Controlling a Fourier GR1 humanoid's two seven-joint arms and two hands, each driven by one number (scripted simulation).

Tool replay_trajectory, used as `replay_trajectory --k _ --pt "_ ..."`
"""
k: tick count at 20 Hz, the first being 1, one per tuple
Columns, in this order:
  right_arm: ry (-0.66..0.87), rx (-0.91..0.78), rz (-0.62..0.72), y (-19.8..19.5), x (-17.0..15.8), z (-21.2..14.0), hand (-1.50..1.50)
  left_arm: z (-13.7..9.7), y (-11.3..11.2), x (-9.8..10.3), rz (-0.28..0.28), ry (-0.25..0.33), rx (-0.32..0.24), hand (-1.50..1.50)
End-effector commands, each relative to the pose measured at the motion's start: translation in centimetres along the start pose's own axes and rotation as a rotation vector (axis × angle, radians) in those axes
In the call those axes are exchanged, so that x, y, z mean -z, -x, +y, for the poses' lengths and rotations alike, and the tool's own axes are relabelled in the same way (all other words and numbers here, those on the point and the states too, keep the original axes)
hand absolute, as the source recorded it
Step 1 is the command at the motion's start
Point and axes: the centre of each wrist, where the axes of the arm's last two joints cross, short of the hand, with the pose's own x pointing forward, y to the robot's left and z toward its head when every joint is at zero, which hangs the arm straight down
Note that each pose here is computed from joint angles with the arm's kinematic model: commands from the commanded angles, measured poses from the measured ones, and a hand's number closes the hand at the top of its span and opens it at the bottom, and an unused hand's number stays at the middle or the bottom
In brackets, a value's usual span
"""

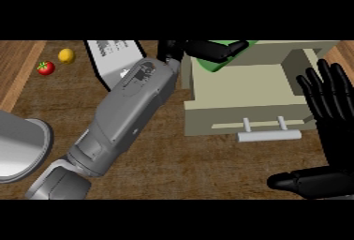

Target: Pick up the cup, place it into the drawer and close the drawer

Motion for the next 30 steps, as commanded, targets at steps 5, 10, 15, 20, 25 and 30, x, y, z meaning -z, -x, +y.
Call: replay_trajectory --k 5,10,15,20,25,30 --pt "-0.017 0.014 -0.016 0.4 -0.5 -0.4 -1.50 -0.7 1.9 -0.2 0.054 0.022 0.090 1.50" --pt "-0.027 0.014 -0.001 1.4 0.1 0.4 -1.50 -1.2 2.2 -0.4 0.051 0.066 0.128 1.50" --pt "-0.042 0.022 -0.019 0.3 -0.1 0.6 -1.50 -1.5 2.6 -0.4 0.097 0.067 0.262 1.50" --pt "-0.054 0.041 -0.034 -0.5 1.3 1.4 -1.50 -2.1 2.8 -1.0 0.095 0.062 0.281 -1.50" --pt "-0.056 0.085 -0.046 0.0 2.5 1.4 -1.50 -1.9 3.0 -1.2 0.063 0.053 0.185 -1.50" --pt "-0.059 0.119 -0.007 0.9 -0.2 -0.1 -1.50 -2.7 1.4 -0.7 -0.001 0.047 0.048 -1.50"
